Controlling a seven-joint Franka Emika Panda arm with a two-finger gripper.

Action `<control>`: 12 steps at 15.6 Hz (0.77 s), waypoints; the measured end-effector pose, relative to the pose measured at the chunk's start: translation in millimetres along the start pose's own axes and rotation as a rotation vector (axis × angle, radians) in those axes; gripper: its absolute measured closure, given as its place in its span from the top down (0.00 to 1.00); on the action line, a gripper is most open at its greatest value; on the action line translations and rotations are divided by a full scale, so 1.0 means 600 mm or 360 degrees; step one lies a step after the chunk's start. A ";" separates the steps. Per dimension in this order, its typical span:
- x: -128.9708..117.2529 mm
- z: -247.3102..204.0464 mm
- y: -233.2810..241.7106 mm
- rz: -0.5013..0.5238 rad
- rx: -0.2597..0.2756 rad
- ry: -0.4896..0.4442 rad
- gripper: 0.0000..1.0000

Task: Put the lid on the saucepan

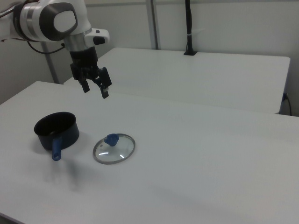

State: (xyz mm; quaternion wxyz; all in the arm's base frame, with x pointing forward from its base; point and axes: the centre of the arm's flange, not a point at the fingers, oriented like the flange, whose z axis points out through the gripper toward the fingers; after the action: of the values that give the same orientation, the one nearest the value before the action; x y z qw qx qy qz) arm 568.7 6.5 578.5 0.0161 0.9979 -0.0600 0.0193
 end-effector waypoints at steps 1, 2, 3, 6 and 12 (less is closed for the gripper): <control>0.000 0.000 0.000 -0.0001 0.0000 -0.0001 1.00; 0.000 0.001 0.000 -0.0001 0.0000 -0.0001 1.00; 0.000 0.001 0.000 -0.0001 0.0000 -0.0002 1.00; 0.000 0.002 0.000 -0.0001 0.0000 -0.0003 1.00; 0.000 0.004 0.000 -0.0002 -0.0001 -0.0009 1.00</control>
State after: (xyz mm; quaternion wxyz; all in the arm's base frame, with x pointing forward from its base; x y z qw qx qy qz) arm 568.5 6.5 575.8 0.0164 0.9980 -0.0595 0.0166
